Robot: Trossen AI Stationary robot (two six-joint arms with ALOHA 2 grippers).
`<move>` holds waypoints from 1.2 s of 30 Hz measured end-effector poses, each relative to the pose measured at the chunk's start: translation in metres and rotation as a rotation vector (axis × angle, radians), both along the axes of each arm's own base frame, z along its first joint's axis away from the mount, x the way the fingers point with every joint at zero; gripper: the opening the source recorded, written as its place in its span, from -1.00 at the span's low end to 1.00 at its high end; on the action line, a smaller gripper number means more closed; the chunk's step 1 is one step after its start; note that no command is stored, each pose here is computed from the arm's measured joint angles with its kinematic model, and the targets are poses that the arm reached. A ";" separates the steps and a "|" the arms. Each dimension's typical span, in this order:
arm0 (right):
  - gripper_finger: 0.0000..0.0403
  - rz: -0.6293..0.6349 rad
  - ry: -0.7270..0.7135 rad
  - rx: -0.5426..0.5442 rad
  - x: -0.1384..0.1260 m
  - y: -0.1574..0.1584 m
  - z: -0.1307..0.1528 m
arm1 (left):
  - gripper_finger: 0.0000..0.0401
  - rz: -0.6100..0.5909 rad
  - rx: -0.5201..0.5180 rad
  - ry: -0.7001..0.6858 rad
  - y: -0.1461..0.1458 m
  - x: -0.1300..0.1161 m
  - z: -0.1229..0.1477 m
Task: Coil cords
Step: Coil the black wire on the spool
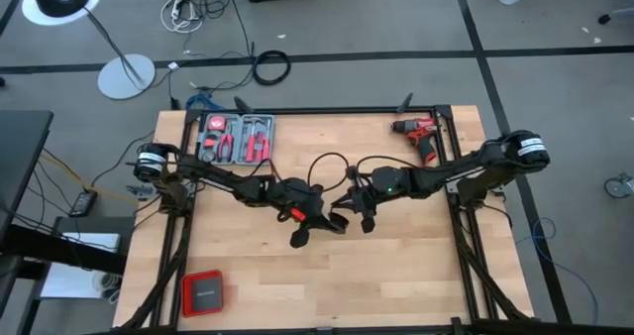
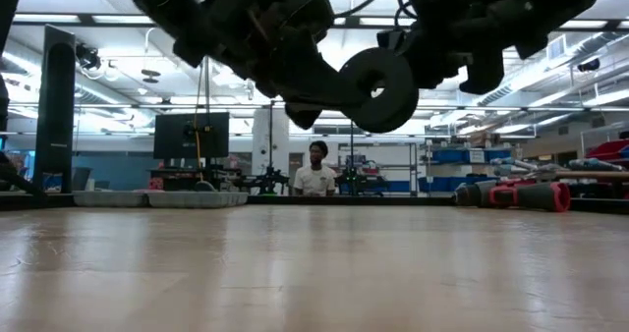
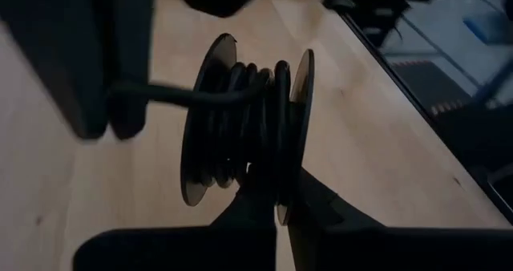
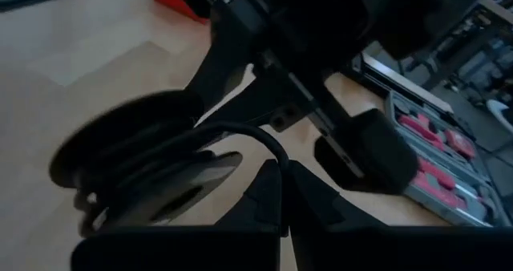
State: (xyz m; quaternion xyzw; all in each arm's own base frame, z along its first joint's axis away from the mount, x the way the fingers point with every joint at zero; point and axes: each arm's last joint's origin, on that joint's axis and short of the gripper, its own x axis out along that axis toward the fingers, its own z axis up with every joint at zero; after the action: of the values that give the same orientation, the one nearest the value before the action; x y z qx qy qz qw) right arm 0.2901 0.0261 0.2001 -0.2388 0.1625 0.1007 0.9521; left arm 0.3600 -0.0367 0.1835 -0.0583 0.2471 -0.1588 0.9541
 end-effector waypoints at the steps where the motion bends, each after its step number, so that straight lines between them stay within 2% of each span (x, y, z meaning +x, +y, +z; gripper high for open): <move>1: -0.98 0.011 -0.002 0.006 0.001 -0.002 0.000 | -0.95 -0.023 0.007 0.008 0.001 0.001 0.002; 5: -0.98 0.044 -0.002 0.030 0.003 -0.008 -0.003 | -0.95 -0.112 0.032 0.013 0.005 0.007 0.012; 10: -0.98 0.098 -0.004 0.096 0.004 -0.011 -0.003 | -0.95 -0.192 0.092 -0.044 0.008 0.012 0.022; 16: -0.97 0.113 0.058 0.212 0.003 -0.010 -0.008 | -0.95 -0.218 0.164 -0.106 0.008 0.016 0.032; 20: -0.96 0.081 0.120 0.316 0.001 -0.009 -0.011 | -0.95 -0.183 0.210 -0.108 0.009 0.017 0.034; 29: -0.96 -0.090 0.246 0.552 -0.012 -0.013 -0.032 | -0.95 -0.003 0.305 -0.015 0.008 0.017 0.025; 36: -0.95 -0.158 0.296 0.661 -0.013 -0.012 -0.034 | -0.95 0.079 0.346 -0.041 -0.001 0.019 0.024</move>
State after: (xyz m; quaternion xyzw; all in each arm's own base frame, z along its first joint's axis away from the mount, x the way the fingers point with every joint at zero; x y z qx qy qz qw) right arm 0.2767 0.0145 0.1665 0.1119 0.2751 0.1071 0.9489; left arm 0.3793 -0.0373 0.2080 0.1002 0.2487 -0.0777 0.9602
